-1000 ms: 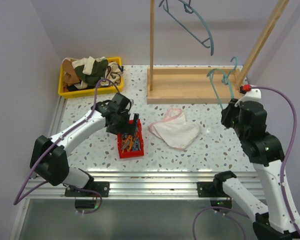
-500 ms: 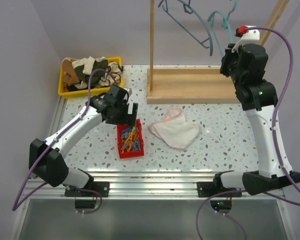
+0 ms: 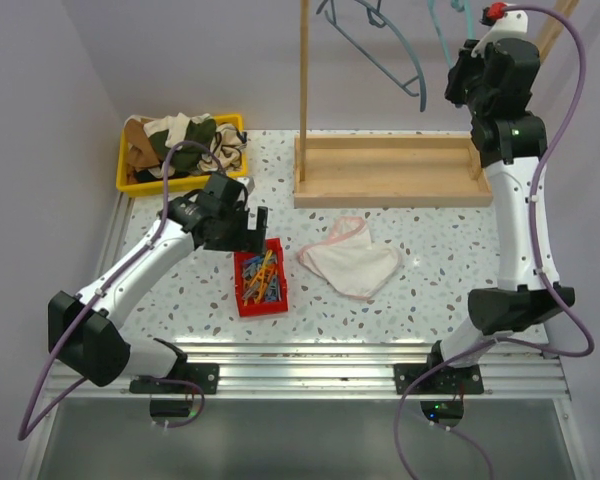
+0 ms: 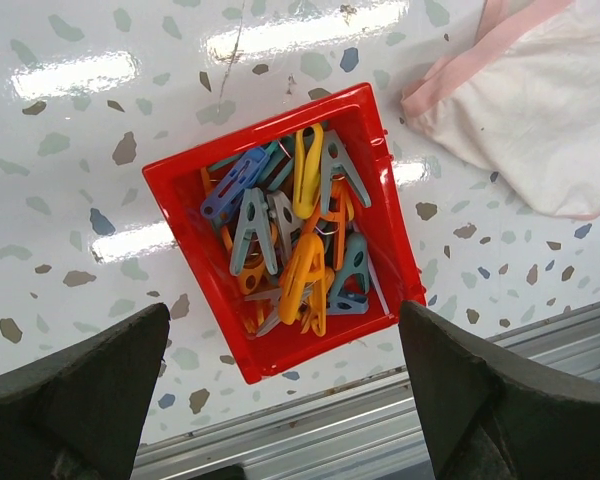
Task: Remove the underwear clipped to the hanger
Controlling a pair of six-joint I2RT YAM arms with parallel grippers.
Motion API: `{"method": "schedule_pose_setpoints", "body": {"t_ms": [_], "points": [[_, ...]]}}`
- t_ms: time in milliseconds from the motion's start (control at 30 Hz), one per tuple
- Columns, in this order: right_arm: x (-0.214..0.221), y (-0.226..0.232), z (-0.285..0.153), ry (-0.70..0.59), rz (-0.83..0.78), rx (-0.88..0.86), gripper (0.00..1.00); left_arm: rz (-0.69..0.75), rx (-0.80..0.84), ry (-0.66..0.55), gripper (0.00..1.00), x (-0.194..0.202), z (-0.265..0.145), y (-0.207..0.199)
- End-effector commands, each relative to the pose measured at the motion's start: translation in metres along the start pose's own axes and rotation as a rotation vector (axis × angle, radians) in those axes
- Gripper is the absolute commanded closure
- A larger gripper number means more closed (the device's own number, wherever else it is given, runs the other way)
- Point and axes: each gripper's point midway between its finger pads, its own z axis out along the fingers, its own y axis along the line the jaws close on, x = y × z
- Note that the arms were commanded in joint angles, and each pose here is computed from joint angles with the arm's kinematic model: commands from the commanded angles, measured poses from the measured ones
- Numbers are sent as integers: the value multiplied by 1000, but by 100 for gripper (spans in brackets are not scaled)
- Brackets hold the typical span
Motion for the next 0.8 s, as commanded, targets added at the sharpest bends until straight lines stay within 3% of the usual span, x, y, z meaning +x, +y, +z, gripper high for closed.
{"method": "schedule_pose_setpoints", "body": {"t_ms": [0, 367, 400, 467, 500, 533, 667, 767], "points": [[-15, 9, 1, -24, 40, -43, 100, -6, 10, -38, 0, -8, -7, 1], [25, -5, 14, 148, 84, 65, 100, 36, 120, -107, 0, -35, -15, -23], [22, -7, 11, 143, 98, 78, 71, 73, 181, -115, 0, -39, -18, -34], [23, -9, 3, 148, 111, 91, 47, 115, 262, -182, 0, -61, -25, -52], [24, -11, -7, 150, 115, 93, 12, 141, 323, -194, 0, -66, -29, -64], [24, -13, -13, 146, 113, 102, 2, 167, 354, -230, 0, -77, -31, -71], [36, -23, -45, 167, 100, 134, 1, 264, 480, -240, 0, -96, -23, -112], [60, -46, -79, 190, 125, 243, 1, 398, 500, -179, 0, -84, 3, -157]]}}
